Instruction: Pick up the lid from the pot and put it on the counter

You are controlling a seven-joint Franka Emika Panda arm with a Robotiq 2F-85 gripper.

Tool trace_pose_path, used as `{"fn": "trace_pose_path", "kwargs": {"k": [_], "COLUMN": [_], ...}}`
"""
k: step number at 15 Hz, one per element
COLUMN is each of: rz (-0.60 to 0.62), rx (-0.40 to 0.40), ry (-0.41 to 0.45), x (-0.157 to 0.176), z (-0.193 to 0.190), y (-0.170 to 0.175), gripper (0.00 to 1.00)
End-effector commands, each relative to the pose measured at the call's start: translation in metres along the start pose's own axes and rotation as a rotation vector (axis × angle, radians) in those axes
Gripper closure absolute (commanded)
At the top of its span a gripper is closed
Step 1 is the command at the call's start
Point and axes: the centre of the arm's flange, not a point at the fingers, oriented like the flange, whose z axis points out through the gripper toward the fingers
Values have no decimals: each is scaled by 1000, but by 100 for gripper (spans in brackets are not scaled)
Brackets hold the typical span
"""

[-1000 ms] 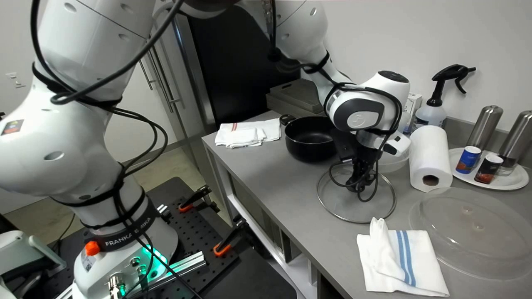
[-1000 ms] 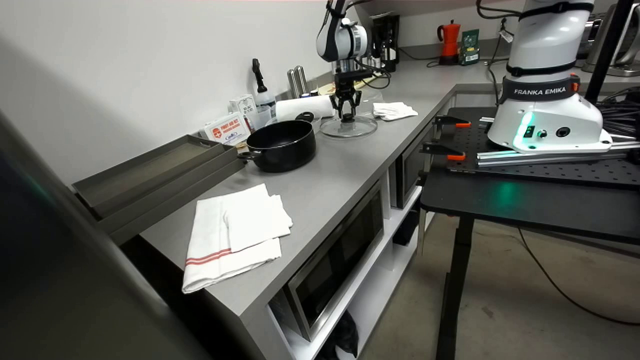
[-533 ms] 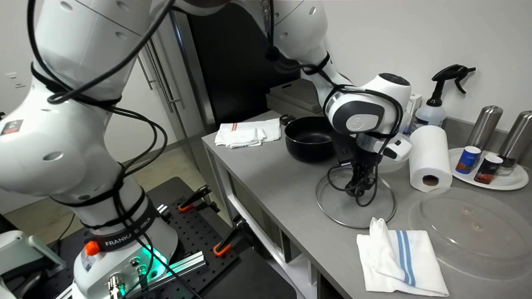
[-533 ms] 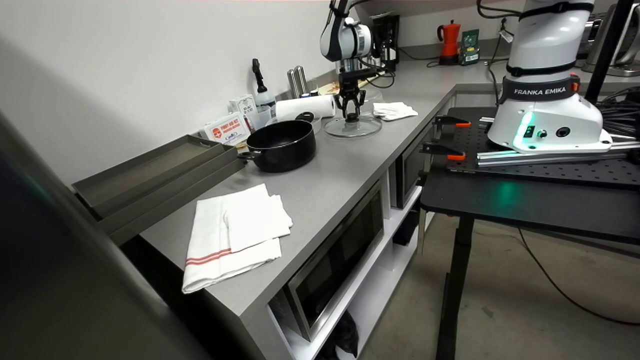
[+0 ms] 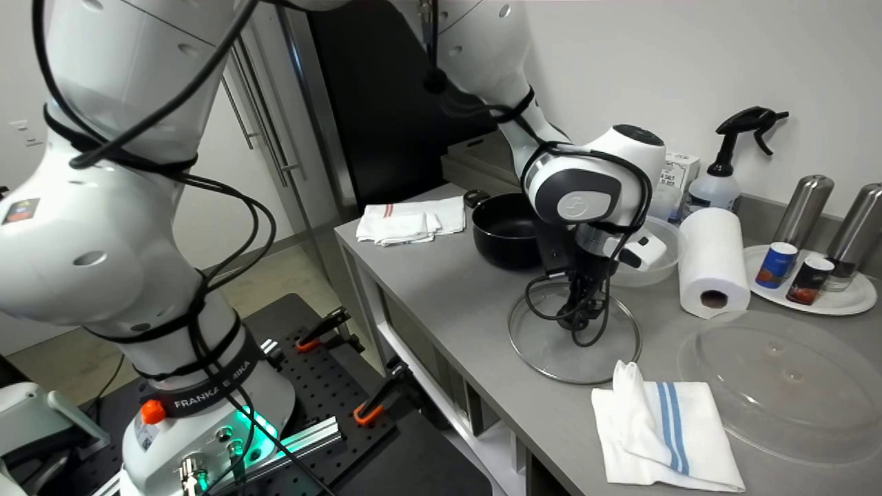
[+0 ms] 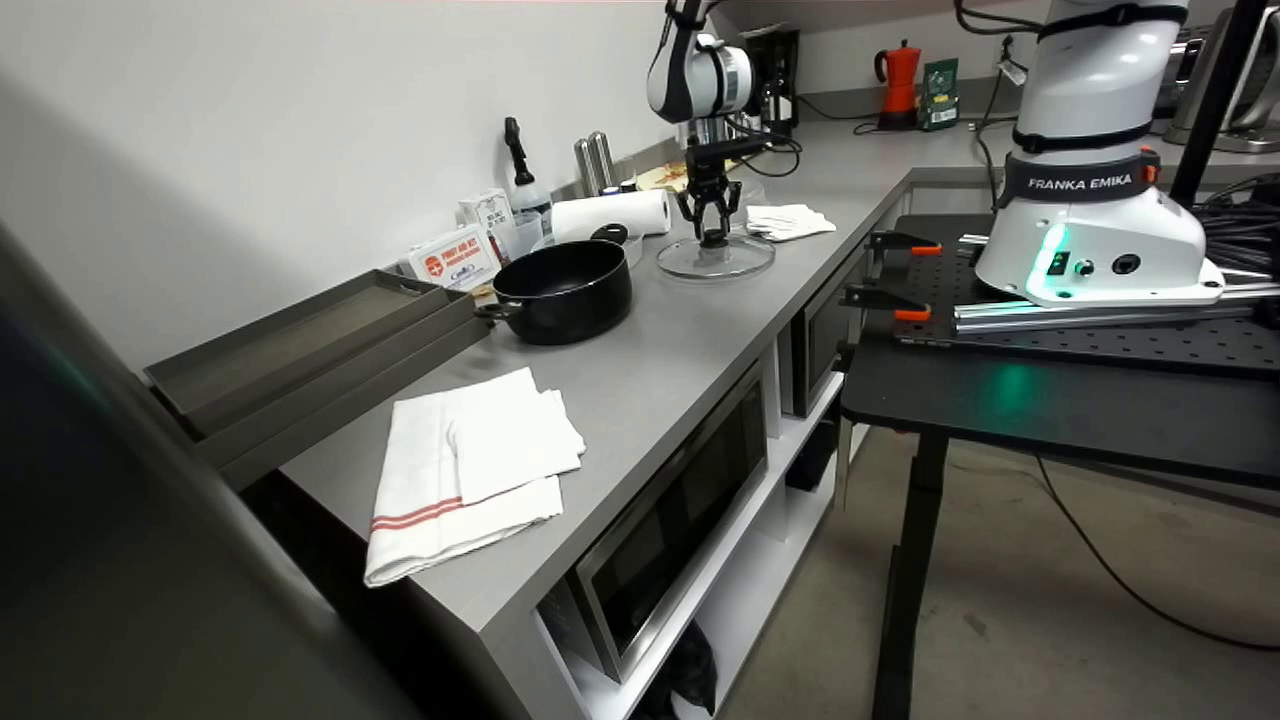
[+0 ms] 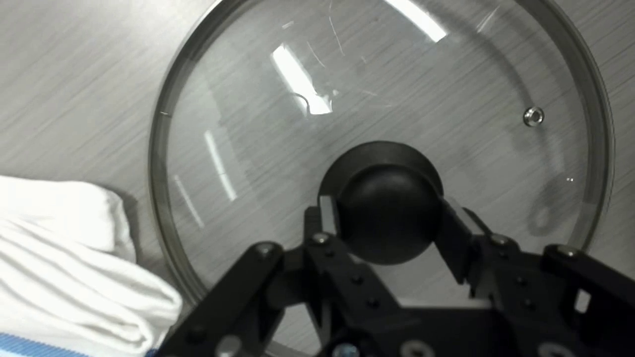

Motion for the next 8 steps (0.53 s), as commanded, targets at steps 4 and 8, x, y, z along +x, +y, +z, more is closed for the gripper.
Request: {"fn": "trace_pose_path", "kwargs": {"k": [4,8], "rz": [-20,-22], "rx": [2,1], "ry": [7,5], "x": [-21,-22], "z": [-15,-14], "y": [0,0], "gripper": [75,75]}}
